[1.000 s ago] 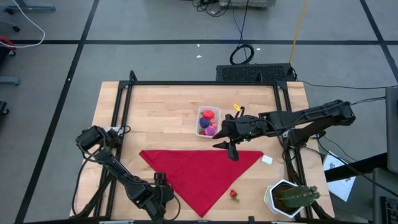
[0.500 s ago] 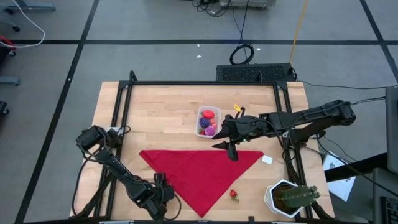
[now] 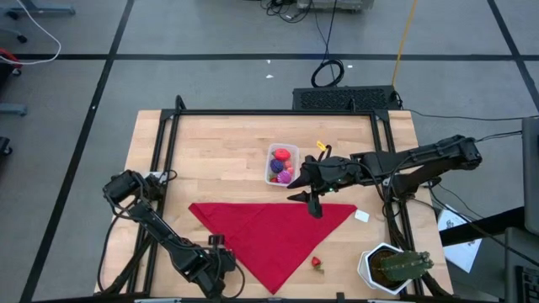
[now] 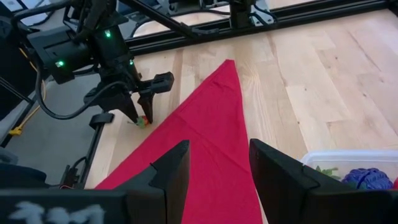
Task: Pick and placing Produce into tupperware
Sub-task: Put the left red strawberry into the transparent bin
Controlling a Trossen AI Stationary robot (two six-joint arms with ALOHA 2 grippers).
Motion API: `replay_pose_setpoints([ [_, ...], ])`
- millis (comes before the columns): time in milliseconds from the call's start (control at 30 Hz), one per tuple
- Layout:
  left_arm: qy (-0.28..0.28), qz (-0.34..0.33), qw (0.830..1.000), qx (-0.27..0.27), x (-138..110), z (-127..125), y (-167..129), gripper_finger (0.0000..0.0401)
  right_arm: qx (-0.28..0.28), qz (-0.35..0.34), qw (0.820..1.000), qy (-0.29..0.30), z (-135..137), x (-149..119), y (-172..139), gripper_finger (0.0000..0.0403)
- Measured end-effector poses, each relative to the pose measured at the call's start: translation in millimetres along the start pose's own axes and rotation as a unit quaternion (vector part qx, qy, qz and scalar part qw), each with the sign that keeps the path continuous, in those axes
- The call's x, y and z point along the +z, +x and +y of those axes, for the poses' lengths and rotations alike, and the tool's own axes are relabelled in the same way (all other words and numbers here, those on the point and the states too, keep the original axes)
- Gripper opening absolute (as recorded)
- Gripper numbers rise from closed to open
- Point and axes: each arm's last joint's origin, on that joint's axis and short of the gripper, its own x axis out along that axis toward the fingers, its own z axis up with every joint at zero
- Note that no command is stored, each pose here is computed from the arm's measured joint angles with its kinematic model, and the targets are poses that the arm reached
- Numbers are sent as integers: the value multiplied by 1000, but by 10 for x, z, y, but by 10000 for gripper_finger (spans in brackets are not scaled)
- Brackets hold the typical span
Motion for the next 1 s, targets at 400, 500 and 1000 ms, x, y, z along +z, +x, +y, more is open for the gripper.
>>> replay_pose_setpoints([
  [400, -9, 6, 1000, -4, 40, -1, -104, 123, 6, -20, 1000, 0, 11, 38, -1, 157],
  [500, -13, 17, 1000, 3, 44, 7, -164, 123, 8, -27, 1000, 0, 15, 52, -2, 157],
  [1000, -37, 10, 999, 1, 205, 117, -311, 124, 18, -70, 997, -18, 32, 146, -159, 157],
])
